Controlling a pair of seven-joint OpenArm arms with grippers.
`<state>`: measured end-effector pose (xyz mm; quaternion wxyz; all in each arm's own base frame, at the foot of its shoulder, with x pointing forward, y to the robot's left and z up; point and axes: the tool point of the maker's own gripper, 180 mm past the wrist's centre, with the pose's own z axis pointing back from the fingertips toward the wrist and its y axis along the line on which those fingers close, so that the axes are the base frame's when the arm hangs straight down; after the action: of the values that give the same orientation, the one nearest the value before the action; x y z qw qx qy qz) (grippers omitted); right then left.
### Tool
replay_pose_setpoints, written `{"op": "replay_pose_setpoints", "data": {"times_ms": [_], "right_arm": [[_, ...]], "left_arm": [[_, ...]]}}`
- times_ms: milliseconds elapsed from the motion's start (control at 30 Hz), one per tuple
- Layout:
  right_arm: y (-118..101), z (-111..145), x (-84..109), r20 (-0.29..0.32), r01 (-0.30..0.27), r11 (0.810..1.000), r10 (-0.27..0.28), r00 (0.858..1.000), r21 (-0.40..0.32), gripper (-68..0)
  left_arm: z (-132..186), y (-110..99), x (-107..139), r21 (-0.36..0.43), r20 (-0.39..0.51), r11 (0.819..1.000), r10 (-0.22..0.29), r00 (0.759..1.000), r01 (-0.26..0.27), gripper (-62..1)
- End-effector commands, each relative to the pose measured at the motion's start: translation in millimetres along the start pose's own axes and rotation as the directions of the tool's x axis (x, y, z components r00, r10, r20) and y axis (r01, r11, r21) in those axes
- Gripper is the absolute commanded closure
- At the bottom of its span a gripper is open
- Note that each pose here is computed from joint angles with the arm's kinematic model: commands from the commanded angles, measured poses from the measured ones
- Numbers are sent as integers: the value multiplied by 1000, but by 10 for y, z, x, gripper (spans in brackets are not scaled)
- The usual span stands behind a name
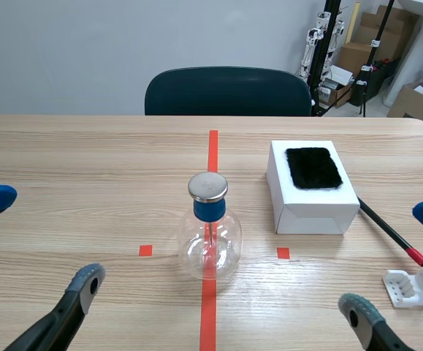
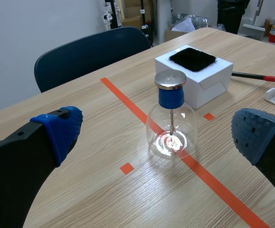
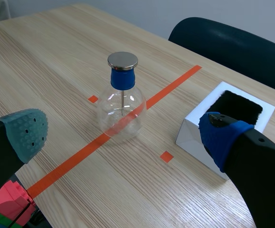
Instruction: Do the electroscope experiment. pick up the black charging rod
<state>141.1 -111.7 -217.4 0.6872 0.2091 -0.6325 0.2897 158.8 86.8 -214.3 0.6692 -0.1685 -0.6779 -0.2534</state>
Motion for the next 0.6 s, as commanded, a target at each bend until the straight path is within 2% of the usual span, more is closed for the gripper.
{"op": "replay_pose_setpoints", "data": {"times_ms": [0, 367, 567], "right_arm": [[-27, -5, 50, 17, -6, 1000, 6, 1000, 3, -669], [-27, -5, 50, 17, -6, 1000, 6, 1000, 3, -669], [-30, -4, -39, -32, -7, 1000, 7, 999, 1, -669]], "left_arm": [[-11, -8, 64, 0, 31, 1000, 10, 999, -10, -623], [-11, -8, 64, 0, 31, 1000, 10, 999, -10, -623], [-11, -8, 64, 0, 31, 1000, 10, 999, -10, -623]]}}
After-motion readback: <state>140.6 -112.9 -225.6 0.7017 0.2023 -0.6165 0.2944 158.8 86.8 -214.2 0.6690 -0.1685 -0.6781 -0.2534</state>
